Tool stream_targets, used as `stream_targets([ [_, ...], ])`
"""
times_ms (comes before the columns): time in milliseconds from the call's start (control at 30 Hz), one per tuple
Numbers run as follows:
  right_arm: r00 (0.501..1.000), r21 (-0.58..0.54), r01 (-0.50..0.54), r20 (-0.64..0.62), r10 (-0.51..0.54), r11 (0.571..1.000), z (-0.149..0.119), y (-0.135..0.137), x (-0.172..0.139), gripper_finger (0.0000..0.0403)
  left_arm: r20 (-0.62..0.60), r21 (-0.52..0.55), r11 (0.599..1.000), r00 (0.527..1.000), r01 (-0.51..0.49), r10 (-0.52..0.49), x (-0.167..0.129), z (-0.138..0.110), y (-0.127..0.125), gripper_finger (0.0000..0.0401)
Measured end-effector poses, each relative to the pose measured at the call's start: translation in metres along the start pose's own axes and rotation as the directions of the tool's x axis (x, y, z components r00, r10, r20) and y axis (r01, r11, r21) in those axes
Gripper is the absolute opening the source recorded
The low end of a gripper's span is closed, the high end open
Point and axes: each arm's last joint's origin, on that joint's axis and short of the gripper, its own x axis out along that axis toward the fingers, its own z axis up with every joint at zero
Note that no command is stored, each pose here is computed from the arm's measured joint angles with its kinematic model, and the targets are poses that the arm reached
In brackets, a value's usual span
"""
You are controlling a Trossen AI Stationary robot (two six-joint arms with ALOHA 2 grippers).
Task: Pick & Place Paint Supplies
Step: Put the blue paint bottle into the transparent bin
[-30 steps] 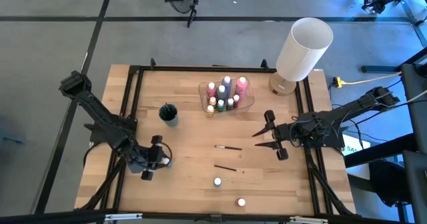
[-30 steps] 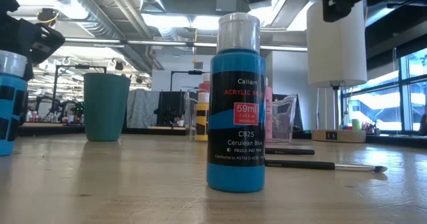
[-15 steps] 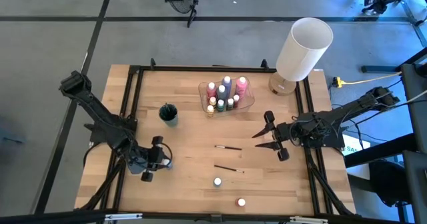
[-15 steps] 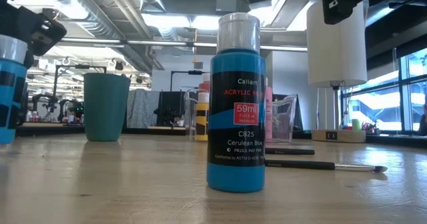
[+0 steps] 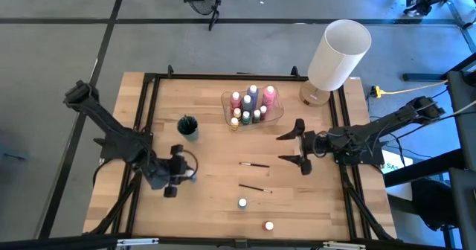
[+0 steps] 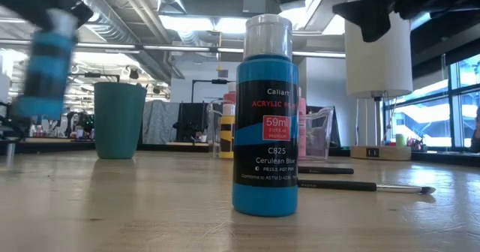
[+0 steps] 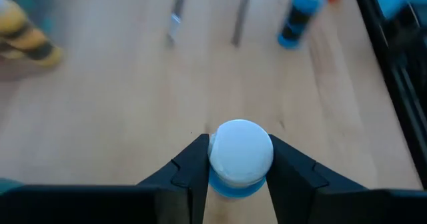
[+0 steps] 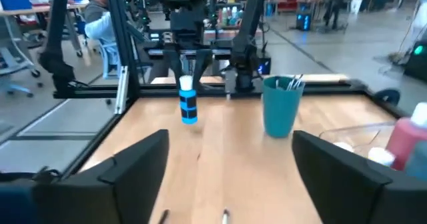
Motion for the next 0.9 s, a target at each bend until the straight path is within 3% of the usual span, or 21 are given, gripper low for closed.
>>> stream_targets([
  [167,0.998,-0.084,0.055,0.006,-0.055,0.995,-0.001,-0.002,0.003,0.0343,0.073,-0.03,0.996,0.994,-0.082,0.084,-0.001,0.034,0.019,0.0116],
  [367,0.991,-0.098,0.129,0.046,-0.125,0.987,-0.001,-0.002,0.009,0.0343,0.193,0.101,0.98,0.969,-0.174,0.152,-0.002,0.071,0.045,0.0116],
  [600,0.99,-0.111,0.131,0.06,-0.125,0.985,-0.002,-0.001,0.013,0.0343,0.254,0.17,0.984,0.967,-0.061,0.016,0.003,0.093,0.073,0.0116],
  [767,0.98,-0.115,0.197,0.065,-0.19,0.974,-0.002,-0.003,0.013,0.0343,0.28,0.186,0.981,0.96,-0.054,0.0,0.004,0.099,0.087,0.0116],
  [900,0.981,-0.092,0.19,0.061,-0.185,0.978,-0.002,-0.006,0.014,0.0343,0.275,0.182,0.983,0.961,-0.035,-0.016,0.005,0.1,0.095,0.0116],
])
